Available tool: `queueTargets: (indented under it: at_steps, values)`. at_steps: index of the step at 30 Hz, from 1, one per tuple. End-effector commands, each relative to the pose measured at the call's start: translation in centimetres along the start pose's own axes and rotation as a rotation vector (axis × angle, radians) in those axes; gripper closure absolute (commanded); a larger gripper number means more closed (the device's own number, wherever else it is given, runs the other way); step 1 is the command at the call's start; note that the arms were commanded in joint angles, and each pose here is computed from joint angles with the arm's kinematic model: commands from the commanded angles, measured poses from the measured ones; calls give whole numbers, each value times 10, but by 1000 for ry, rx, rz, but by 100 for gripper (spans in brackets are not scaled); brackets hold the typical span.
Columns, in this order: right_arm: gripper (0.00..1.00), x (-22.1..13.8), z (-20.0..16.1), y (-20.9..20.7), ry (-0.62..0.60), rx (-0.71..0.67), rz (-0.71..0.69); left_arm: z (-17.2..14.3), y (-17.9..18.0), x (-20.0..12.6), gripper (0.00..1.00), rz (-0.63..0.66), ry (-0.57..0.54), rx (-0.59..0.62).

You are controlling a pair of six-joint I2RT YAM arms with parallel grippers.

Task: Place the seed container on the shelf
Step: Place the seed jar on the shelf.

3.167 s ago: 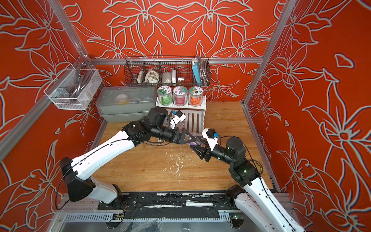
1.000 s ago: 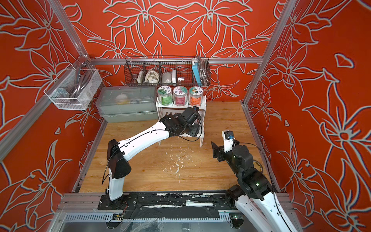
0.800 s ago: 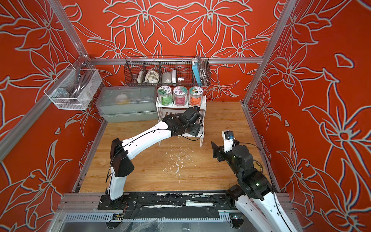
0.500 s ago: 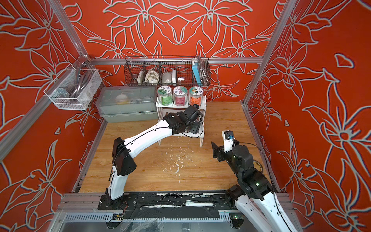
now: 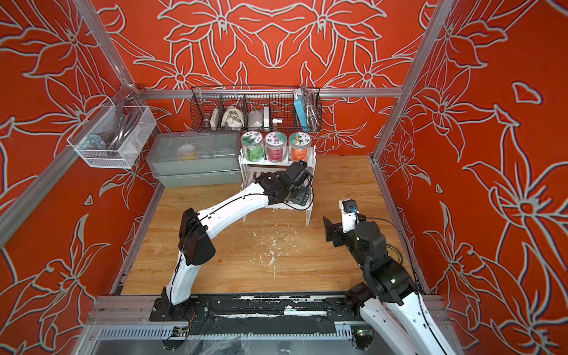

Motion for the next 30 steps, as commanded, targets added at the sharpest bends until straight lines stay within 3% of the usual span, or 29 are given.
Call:
queueTargets:
  at_steps: [1, 10, 21, 30]
  values:
    - [14, -5, 10, -1, -23, 18, -5, 3, -1, -8, 11, -32, 2, -6]
    - [14, -4, 9, -1, -17, 14, -9, 18, 1, -39, 11, -49, -59, -8]
    - [14, 2, 9, -4, -14, 16, -40, 37, 17, -112, 10, -57, -193, 8]
    - [5, 28, 4, -17, 3, 60, -150, 6, 74, -170, 3, 67, -382, -46]
Point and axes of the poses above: each gripper's point midway between its finger pads, its own x axis out along the fingers, its own y axis along the line the jaws close on, z = x × y, the point moved 2 cm from there along -x, back along the fingers, and after that the axes turned 8 degrees about x, right-handed, at the moved point
